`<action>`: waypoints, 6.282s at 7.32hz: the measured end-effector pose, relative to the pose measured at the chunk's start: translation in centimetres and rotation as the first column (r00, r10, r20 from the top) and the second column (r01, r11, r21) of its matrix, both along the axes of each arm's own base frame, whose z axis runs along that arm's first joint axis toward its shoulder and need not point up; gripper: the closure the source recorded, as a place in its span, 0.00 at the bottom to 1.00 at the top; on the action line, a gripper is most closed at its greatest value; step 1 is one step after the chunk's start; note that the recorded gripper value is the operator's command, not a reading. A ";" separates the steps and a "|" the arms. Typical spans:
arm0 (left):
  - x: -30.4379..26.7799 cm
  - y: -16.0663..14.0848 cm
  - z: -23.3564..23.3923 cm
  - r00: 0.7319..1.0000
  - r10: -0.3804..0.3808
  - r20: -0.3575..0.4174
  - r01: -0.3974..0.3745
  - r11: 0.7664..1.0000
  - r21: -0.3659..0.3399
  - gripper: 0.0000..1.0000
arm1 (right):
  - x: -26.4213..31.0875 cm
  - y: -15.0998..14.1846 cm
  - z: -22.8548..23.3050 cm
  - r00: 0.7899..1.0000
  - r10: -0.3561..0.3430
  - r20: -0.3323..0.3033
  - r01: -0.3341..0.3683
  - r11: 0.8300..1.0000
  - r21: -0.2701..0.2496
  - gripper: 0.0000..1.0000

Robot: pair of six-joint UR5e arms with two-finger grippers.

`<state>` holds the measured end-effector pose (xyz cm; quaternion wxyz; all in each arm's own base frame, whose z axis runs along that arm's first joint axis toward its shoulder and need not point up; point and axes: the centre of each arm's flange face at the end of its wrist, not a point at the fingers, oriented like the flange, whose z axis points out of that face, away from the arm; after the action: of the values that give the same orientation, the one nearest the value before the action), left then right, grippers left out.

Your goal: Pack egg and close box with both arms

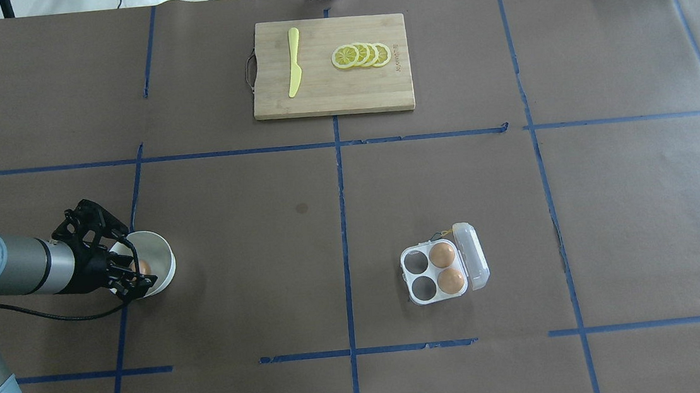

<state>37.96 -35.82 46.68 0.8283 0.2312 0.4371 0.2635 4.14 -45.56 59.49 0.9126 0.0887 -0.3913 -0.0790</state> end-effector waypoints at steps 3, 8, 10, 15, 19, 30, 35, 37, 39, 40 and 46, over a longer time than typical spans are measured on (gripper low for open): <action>-0.2 -0.1 -0.2 1.000 -0.004 -0.003 0.004 1.000 0.001 0.93 | 0.0 0.0 0.0 1.000 0.000 0.000 0.000 1.000 0.000 0.00; -1.7 0.0 -5.4 0.995 -0.013 -0.095 0.018 0.999 0.051 1.00 | 0.0 0.0 0.0 1.000 0.001 0.001 -0.001 1.000 0.000 0.00; -2.6 -1.1 -9.5 0.976 -0.028 -0.216 0.058 0.989 0.134 1.00 | 0.0 0.0 0.0 1.000 0.001 0.002 -0.001 1.000 0.000 0.00; 3.9 -4.1 -21.6 0.852 0.073 -0.519 0.122 0.935 0.332 1.00 | 0.0 0.1 0.1 1.000 0.001 0.002 -0.001 1.000 -0.003 0.00; 15.3 3.7 -25.9 0.781 0.026 -0.623 0.266 0.890 0.370 1.00 | 0.1 0.0 0.1 1.000 0.002 0.000 -0.002 1.000 -0.005 0.00; 29.6 9.4 -29.2 0.807 0.082 -0.584 0.245 0.854 0.459 0.31 | 0.1 0.0 0.4 1.000 0.002 -0.003 -0.002 1.000 -0.009 0.00; 28.8 9.3 -29.4 0.798 0.081 -0.598 0.253 0.854 0.454 0.00 | 0.1 0.0 0.6 1.000 0.002 -0.002 -0.002 1.000 -0.012 0.00; 27.1 7.6 -30.5 0.802 0.069 -0.593 0.260 0.854 0.451 0.00 | 0.1 0.0 0.7 1.000 0.002 -0.001 -0.002 1.000 -0.014 0.00; 23.7 4.3 -31.1 0.855 0.043 -0.517 0.215 0.877 0.429 0.00 | 0.1 0.1 0.8 1.000 0.002 0.000 -0.002 1.000 -0.016 0.00; 21.0 2.3 -31.3 0.889 0.019 -0.458 0.179 0.906 0.384 0.00 | 0.1 0.3 0.9 1.000 0.002 0.000 -0.002 1.000 -0.019 0.00; -8.2 -13.6 -21.1 0.991 -0.116 -0.062 0.114 0.993 -0.034 0.00 | 0.6 1.3 2.9 0.998 0.003 -0.057 -0.006 0.999 -0.050 0.00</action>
<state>29.72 -49.38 25.58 0.8312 0.2517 0.4531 0.2013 4.77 -44.24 62.40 0.9254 0.0645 -0.3669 -0.0695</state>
